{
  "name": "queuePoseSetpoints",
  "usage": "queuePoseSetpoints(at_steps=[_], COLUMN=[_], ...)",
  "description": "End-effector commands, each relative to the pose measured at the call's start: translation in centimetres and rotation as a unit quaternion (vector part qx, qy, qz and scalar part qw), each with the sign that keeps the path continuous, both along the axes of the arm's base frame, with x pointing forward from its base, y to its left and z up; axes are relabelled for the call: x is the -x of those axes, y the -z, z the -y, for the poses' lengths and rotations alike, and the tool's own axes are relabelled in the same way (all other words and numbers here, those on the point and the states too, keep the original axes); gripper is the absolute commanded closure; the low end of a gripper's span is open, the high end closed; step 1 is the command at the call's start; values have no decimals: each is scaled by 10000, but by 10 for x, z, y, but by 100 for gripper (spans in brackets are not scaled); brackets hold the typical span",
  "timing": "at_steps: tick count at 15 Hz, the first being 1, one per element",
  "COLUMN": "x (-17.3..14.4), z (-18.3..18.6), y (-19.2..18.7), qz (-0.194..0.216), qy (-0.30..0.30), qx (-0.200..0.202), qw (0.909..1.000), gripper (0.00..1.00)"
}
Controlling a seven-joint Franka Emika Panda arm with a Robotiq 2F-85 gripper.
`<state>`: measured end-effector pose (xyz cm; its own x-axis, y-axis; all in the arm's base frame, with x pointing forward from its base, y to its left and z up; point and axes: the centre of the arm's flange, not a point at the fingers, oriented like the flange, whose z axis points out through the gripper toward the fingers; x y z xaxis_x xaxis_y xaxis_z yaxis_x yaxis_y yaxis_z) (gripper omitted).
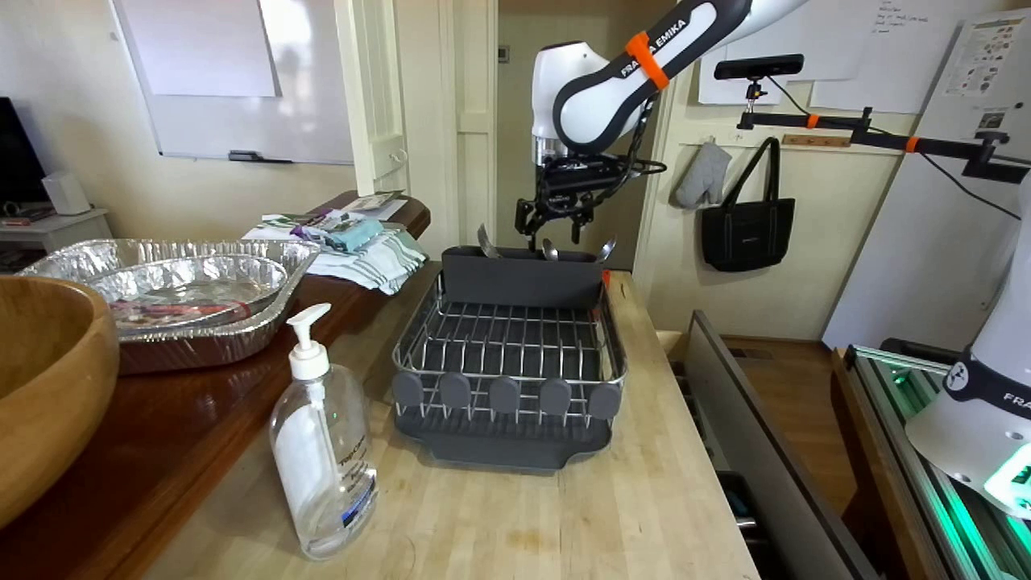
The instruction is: Rearrange the spoons and forks in the utensil holder
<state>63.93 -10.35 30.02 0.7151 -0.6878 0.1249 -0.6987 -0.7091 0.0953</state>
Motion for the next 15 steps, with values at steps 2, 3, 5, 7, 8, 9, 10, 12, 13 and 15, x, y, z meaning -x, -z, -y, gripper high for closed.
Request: queuePoseSetpoints(at_steps=[2, 3, 5, 7, 8, 9, 10, 12, 13, 15], x=[14, 14, 12, 14, 14, 14, 14, 16, 17, 21], z=[7, 9, 11, 11, 10, 9, 9, 9, 8, 8], y=[-10, -11, -14, -19, -21, -21, -21, -25, -26, -30], qz=[-391, -372, -181, -66, -65, -85, -109, -40, -37, -38], qy=[-206, -182, -88, -124, -147, -167, -159, -164, -171, -177], qx=[199, 239, 238, 175, 207, 231, 232, 228, 217, 206], qw=[9988, 9989, 9995, 9997, 9997, 9996, 9995, 9996, 9996, 9996], gripper=[0, 0, 0, 0, 0, 0, 0, 0, 0, 0])
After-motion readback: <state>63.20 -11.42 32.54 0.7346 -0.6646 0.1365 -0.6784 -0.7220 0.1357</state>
